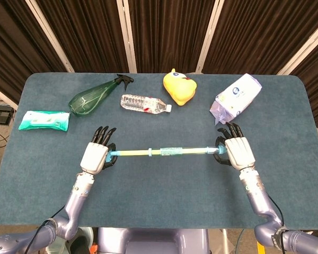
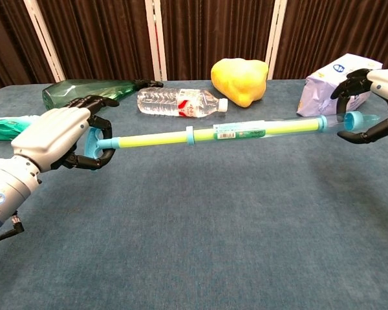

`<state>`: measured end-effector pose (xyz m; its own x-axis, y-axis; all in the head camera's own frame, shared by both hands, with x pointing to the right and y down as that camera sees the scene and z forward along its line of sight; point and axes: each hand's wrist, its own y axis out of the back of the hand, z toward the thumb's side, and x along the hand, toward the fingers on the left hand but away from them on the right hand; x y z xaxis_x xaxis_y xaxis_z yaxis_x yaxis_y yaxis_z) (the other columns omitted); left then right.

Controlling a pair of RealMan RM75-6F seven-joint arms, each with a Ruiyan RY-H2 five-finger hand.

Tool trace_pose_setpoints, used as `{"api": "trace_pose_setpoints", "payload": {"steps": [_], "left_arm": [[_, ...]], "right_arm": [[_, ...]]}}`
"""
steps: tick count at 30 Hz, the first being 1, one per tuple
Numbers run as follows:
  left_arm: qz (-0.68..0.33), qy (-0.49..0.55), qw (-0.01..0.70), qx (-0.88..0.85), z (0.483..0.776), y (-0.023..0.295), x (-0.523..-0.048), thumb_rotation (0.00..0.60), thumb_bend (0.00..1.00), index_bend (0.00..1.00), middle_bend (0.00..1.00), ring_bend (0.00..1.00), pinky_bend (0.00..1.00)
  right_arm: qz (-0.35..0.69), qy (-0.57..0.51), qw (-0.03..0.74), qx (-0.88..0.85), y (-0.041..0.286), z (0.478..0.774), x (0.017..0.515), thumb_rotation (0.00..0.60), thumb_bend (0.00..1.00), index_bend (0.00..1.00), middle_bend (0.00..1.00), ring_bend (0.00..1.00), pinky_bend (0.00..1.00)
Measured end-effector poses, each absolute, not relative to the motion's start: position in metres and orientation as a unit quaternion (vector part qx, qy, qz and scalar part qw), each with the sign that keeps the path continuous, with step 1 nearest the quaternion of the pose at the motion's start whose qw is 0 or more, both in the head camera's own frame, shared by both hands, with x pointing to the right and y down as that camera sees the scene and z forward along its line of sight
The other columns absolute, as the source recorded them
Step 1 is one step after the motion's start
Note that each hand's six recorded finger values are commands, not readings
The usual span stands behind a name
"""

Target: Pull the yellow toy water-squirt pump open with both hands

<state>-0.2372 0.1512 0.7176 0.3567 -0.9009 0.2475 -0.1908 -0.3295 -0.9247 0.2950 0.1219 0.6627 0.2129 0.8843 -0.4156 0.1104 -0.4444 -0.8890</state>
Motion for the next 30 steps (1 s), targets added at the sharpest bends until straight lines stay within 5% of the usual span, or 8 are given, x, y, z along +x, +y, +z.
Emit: {"api": "trace_pose_setpoints", "payload": {"steps": [30], "left_arm": [[-0.412, 0.391, 0.447, -0.692, 0.69, 0.17, -0.293, 0.6, 0.54, 0.67, 0.09, 0.0, 0.05]], "right_arm": [[0.549, -0.398, 0.365, -0.638, 0.108, 0.657, 0.353, 0.6, 0.45, 0.93, 0.25, 0.05, 0.0]]}}
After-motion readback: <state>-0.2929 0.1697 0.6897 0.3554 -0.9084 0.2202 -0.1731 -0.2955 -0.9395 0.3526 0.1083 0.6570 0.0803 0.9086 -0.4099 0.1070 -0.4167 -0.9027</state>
